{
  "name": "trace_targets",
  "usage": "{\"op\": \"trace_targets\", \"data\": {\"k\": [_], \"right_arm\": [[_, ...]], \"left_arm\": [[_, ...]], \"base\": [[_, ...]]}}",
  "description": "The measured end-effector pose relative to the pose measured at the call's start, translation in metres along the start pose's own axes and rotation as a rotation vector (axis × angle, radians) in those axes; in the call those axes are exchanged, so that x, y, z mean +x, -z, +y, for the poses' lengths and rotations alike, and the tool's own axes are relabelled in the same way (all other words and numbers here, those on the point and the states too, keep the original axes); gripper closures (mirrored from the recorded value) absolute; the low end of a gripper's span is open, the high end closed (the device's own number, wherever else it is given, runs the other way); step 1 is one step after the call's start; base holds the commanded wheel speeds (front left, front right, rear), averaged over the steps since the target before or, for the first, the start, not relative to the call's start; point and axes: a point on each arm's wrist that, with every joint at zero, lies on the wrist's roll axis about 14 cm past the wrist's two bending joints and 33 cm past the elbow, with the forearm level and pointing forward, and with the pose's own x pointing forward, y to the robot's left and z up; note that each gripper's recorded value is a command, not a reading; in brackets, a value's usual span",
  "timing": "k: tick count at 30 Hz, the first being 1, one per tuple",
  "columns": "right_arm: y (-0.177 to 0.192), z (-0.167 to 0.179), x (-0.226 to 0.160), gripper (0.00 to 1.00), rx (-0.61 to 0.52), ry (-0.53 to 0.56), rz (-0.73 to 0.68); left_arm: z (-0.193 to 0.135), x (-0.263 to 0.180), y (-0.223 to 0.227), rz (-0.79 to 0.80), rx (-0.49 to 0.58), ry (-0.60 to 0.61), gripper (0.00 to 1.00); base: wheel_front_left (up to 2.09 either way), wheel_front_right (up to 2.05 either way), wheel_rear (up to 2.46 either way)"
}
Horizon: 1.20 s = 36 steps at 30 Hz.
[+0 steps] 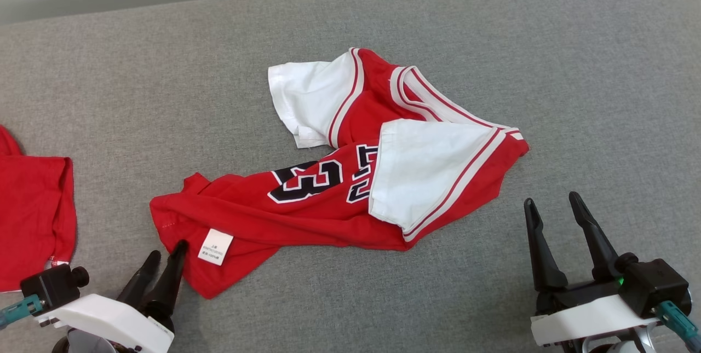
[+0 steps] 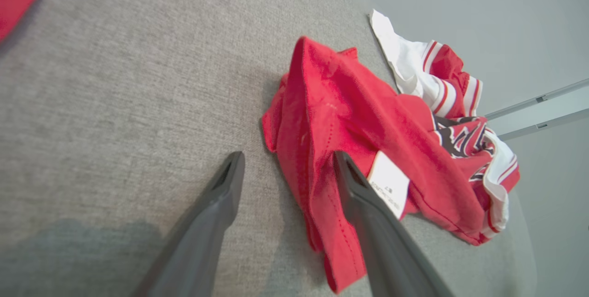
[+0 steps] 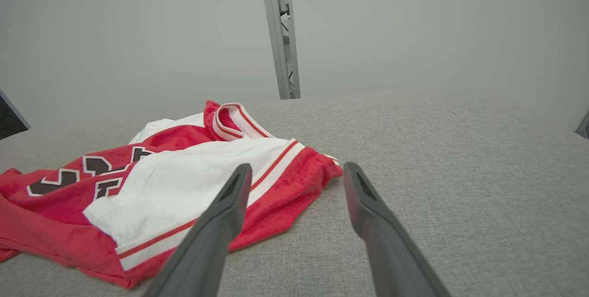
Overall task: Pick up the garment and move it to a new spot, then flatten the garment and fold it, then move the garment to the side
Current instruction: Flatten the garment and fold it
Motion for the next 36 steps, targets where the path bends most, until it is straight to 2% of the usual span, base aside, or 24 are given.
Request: {"op": "trace_targets", "data": {"k": [1,2,4,11,16,18,19,20,25,26,27,36], "right_arm": [[0.000,-0.001,0.000,0.00,0.000,0.002,0.001],[0.000,-0.001,-0.001,0.00,0.000,0.004,0.001],[0.001,-0.002,-0.001,0.00,0.000,0.007,0.003],[0.001,0.000,0.001,0.00,0.003,0.001,0.002],[0.000,0.002,0.001,0.00,0.005,-0.007,0.000],[0.000,0.003,0.001,0.00,0.005,-0.009,0.000],[0.000,0.003,0.001,0.00,0.005,-0.009,0.000],[0.000,0.003,0.000,0.00,0.005,-0.009,-0.001],[-0.001,0.001,-0.002,0.00,0.005,-0.002,-0.004],[-0.001,0.001,-0.002,0.00,0.006,0.000,-0.004],[-0.001,0.000,-0.002,0.00,0.006,0.001,-0.004],[-0.004,0.001,-0.003,0.00,0.010,0.001,-0.012]], "left_arm": [[0.001,0.001,0.001,0.004,0.002,-0.002,0.06],[0.001,0.001,0.002,0.006,0.002,0.001,0.13],[0.000,0.002,0.002,0.007,0.004,0.003,0.33],[-0.001,0.003,-0.011,-0.032,0.024,0.010,0.26],[-0.006,0.004,-0.017,-0.044,0.033,0.023,0.28],[-0.008,0.004,-0.017,-0.041,0.039,0.029,0.42],[-0.008,0.004,-0.017,-0.036,0.040,0.029,0.42],[-0.009,0.004,-0.016,-0.036,0.041,0.031,0.48],[-0.012,0.006,-0.016,-0.029,0.046,0.040,0.63],[-0.012,0.006,-0.015,-0.024,0.048,0.041,0.85],[-0.012,0.006,-0.014,-0.022,0.050,0.042,1.00],[-0.025,0.002,-0.024,-0.044,0.067,0.090,1.00]], "base": [[0.00,0.00,0.00],[0.00,0.00,0.00],[0.00,0.00,0.00],[0.00,0.00,0.00],[0.00,0.00,0.00],[0.00,0.00,0.00],[0.00,0.00,0.00],[0.00,0.00,0.00],[0.00,0.00,0.00],[0.00,0.00,0.00],[0.00,0.00,0.00],[0.00,0.00,0.00]]}}
